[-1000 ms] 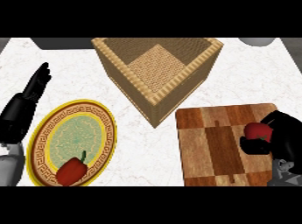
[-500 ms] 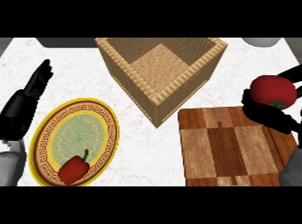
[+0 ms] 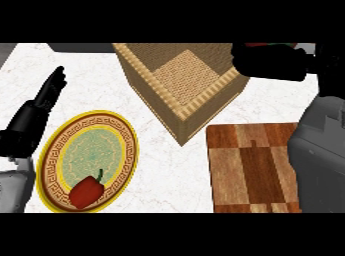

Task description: Pick the tomato from the cutting board and place it in the basket

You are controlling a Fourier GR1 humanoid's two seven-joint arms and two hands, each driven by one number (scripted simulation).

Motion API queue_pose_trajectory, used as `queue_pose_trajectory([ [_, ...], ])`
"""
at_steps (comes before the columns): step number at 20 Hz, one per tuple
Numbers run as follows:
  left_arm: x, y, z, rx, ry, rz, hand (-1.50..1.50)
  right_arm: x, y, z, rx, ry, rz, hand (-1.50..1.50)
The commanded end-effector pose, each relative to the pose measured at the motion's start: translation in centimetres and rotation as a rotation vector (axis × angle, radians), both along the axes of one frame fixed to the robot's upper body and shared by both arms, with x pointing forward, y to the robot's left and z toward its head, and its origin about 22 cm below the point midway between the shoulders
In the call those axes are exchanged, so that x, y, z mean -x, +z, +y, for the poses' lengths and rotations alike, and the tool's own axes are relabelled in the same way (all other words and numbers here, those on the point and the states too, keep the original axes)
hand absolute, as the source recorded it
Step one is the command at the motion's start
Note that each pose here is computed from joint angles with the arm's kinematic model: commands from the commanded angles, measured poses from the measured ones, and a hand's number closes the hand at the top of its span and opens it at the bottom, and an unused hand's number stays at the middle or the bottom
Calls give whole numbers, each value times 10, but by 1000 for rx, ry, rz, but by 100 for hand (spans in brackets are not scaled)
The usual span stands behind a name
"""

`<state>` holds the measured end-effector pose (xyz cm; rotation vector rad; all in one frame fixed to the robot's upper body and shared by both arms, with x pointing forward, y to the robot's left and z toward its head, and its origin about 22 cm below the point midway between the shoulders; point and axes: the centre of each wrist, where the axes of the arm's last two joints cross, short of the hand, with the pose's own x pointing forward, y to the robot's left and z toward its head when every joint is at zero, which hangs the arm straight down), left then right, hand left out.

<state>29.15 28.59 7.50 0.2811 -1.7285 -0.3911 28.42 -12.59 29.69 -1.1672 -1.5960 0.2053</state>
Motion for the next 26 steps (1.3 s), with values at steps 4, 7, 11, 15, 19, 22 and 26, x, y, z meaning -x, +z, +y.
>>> queue_pose_trajectory([
  [4, 8, 3, 0, -3, 10, 8, 0, -39, 52, 49, -32, 19, 141, 150],
  [7, 4, -6, 4, -3, -5, -4, 0, -65, 58, 65, -60, 9, 182, 150],
  [11, 6, -9, -18, 1, -18, 2, 0, -91, 56, 78, -78, 12, 284, 150],
  [15, -6, 14, 9, 6, -14, -8, 0, -107, 53, 86, -86, 31, 375, 150],
  [19, 7, -14, -1, 5, -6, 1, 0, -123, 36, 84, -106, 12, 459, 150],
  [22, 0, -8, 2, 1, -11, 0, 0, -128, 29, 98, 29, -64, 562, 150],
  [26, -14, 4, 11, -4, 14, -8, 0, -137, 27, 92, 147, -109, 642, 150],
])
